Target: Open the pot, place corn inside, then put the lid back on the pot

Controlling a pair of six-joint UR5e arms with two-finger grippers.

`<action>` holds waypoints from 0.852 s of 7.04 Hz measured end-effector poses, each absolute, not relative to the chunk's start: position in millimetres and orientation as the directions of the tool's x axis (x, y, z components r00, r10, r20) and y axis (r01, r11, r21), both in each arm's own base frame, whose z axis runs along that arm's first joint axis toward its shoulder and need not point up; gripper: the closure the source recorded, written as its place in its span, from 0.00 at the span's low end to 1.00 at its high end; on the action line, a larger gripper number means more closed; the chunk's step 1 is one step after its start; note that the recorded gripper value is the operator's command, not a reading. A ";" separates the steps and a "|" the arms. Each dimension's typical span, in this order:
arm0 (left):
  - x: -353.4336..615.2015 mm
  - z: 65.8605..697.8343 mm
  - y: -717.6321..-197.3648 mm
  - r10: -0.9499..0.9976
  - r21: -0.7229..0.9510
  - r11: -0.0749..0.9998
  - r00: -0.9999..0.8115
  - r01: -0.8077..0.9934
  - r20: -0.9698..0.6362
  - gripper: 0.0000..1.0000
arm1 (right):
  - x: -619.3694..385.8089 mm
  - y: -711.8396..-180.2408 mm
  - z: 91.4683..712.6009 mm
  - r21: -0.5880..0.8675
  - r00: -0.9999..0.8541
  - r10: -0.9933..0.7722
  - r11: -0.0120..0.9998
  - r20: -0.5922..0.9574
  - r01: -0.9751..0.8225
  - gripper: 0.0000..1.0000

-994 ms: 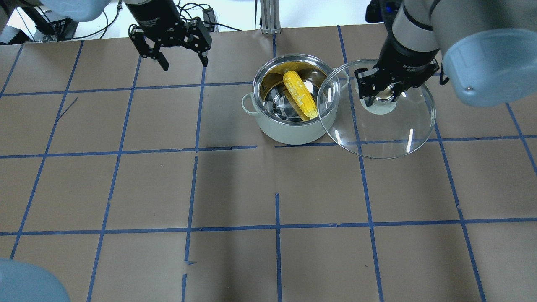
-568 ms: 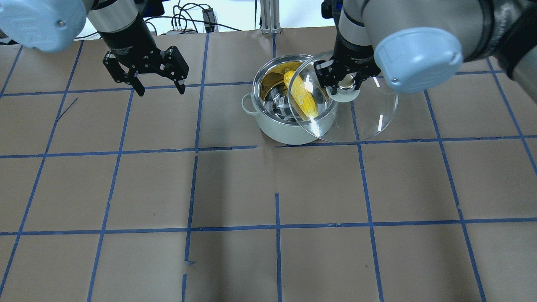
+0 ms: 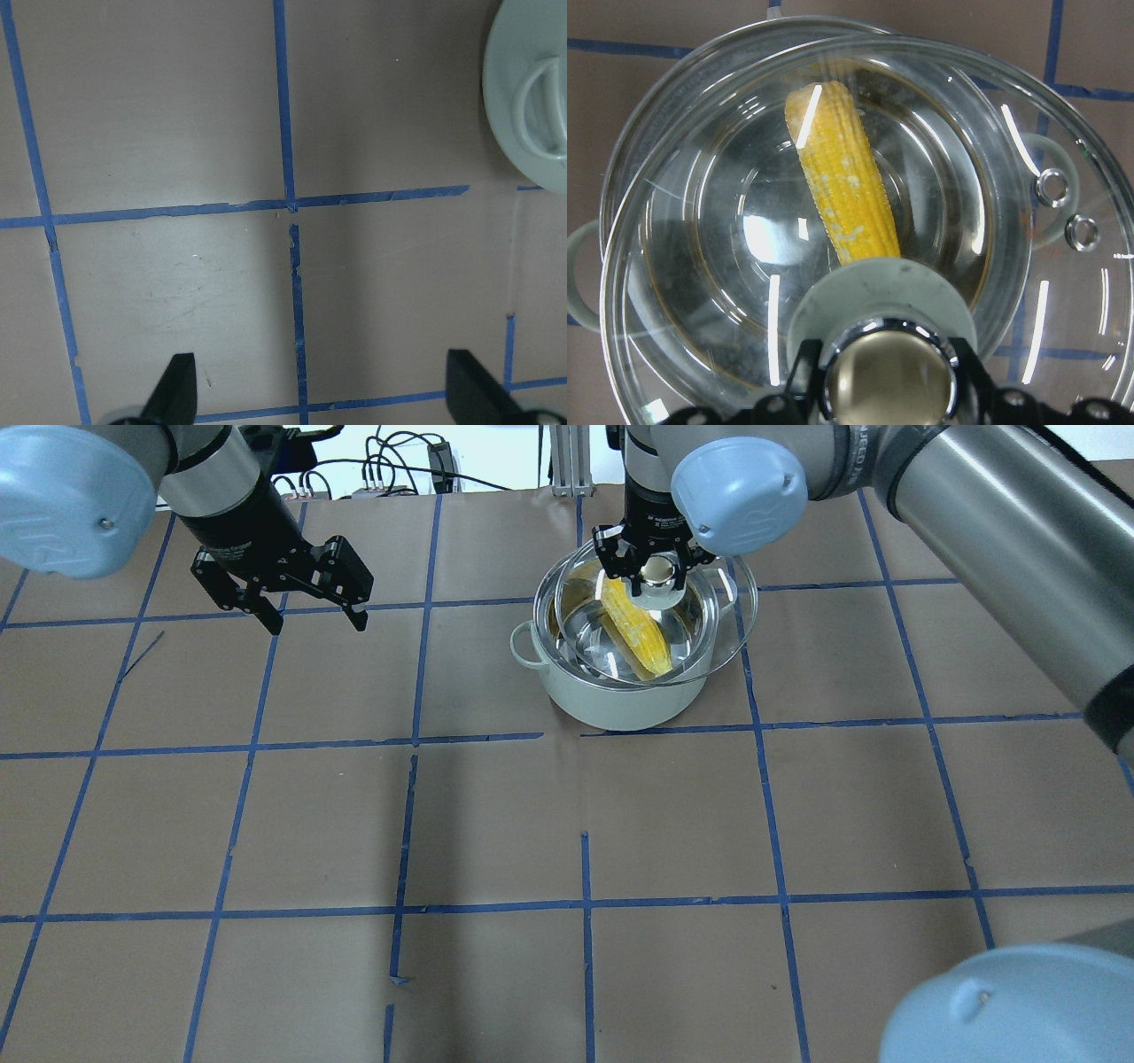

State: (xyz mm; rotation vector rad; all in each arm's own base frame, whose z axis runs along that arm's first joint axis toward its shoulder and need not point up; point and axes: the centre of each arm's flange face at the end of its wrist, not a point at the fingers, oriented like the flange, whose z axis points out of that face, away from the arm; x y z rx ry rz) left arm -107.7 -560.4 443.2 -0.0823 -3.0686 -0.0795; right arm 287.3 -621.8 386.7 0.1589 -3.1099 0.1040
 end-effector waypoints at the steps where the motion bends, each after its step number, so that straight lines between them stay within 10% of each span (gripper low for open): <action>1: -107.8 443.5 -560.6 0.056 0.048 0.997 -0.996 0.060 0.073 0.00 | 294.1 -626.5 376.5 -0.053 -0.995 -0.100 0.994 0.021 -0.101 0.75; 6: -100.8 443.1 -560.6 -0.093 0.055 0.994 -0.995 -0.094 -0.023 0.00 | 308.6 -640.6 359.4 -0.054 -0.995 -0.100 0.993 0.011 -0.101 0.76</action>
